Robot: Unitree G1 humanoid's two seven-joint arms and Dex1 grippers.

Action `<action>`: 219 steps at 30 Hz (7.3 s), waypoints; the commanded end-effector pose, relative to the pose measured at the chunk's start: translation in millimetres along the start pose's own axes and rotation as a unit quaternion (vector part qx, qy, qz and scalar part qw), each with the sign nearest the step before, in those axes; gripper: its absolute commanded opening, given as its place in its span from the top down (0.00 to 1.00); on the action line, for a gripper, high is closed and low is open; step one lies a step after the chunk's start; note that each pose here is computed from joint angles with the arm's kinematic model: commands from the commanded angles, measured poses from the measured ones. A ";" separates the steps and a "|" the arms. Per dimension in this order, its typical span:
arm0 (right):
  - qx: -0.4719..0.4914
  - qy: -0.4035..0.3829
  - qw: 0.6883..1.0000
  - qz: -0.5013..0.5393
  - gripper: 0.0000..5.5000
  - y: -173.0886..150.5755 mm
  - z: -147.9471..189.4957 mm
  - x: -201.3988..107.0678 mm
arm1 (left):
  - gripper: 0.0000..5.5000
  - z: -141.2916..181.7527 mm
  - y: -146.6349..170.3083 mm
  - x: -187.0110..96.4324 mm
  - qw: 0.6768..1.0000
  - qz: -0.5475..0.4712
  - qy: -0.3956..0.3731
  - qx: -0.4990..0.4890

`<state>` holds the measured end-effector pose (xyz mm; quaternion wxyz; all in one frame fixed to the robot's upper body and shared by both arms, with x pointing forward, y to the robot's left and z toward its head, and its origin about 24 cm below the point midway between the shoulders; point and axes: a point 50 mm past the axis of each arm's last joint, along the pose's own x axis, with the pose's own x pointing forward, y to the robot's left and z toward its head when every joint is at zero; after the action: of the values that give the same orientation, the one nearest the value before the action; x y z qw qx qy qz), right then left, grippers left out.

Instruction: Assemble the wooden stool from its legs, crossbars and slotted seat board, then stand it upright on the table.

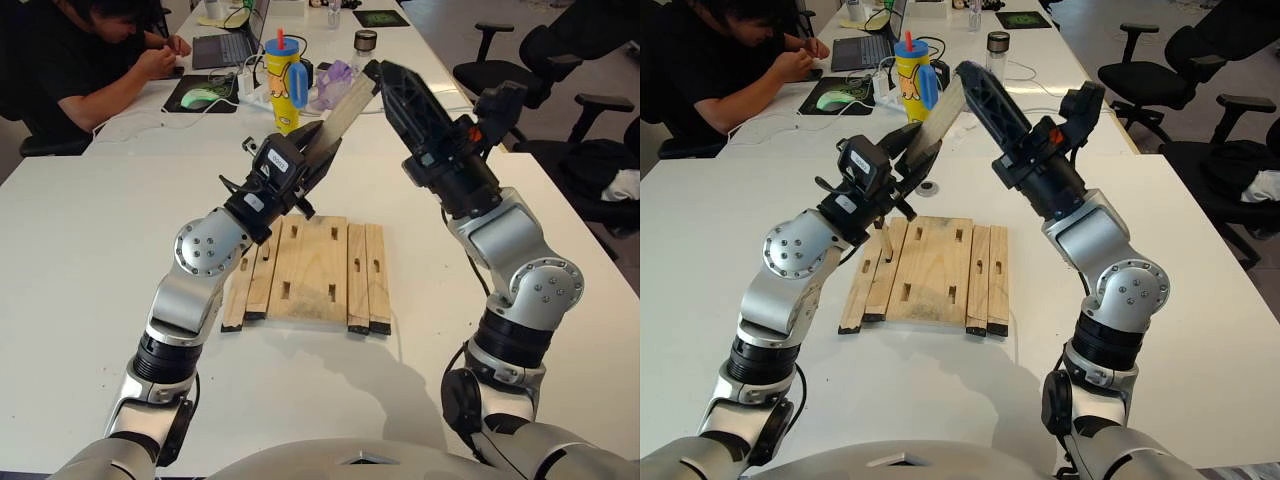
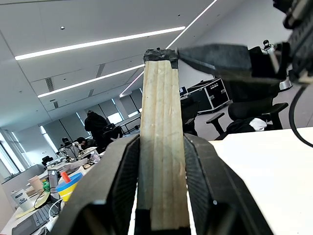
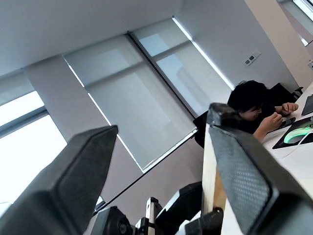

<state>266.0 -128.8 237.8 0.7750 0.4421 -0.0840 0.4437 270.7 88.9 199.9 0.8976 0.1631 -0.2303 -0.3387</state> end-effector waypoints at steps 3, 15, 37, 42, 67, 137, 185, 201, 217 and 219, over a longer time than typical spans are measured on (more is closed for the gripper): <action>0.003 0.004 0.998 -0.056 0.37 -11.7 2.0 -1.8 | 0.76 2.0 -8.5 -1.7 1.000 -0.009 -0.006 0.007; 0.016 -0.013 0.998 -0.066 0.37 -14.9 9.6 -11.4 | 0.76 -4.2 7.5 -8.0 0.999 0.044 0.007 0.016; 0.066 0.000 0.994 -0.086 0.47 -26.5 -0.2 -16.1 | 0.76 -1.5 -17.0 -10.0 0.999 -0.021 -0.034 0.009; 0.075 0.012 0.996 -0.055 0.61 -17.5 -3.7 -15.7 | 0.76 -4.6 -17.8 -11.5 0.999 -0.025 -0.030 -0.015; -0.069 0.031 0.981 -0.177 0.91 -44.8 -7.8 -23.3 | 0.54 -6.3 -2.3 -15.2 0.986 0.034 -0.050 -0.154; -0.352 0.091 0.785 -0.501 0.91 -92.5 -91.6 -123.4 | 0.47 -8.4 8.9 -9.2 0.972 0.113 -0.070 -0.192; -0.509 -0.007 0.809 -0.294 0.74 -50.2 -2.4 -34.4 | 0.47 -10.6 1.0 -10.0 0.973 0.135 -0.085 -0.170; -0.487 0.043 0.821 -0.296 0.74 -62.1 10.3 -14.0 | 0.47 -14.2 -1.7 -9.5 0.970 0.154 -0.081 -0.168; -0.450 0.111 0.833 -0.301 0.74 -79.8 -38.3 -33.4 | 0.47 -16.0 -1.0 -9.0 0.970 0.156 -0.080 -0.168; -0.406 0.199 0.809 -0.375 0.74 -110.2 -61.6 -62.0 | 0.47 -16.0 -1.1 -8.4 0.970 0.155 -0.080 -0.169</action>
<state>298.8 -138.0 143.4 0.9889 -0.0084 -0.0351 0.1440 271.3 96.5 183.8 0.9317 -0.0579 -0.2657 -0.2406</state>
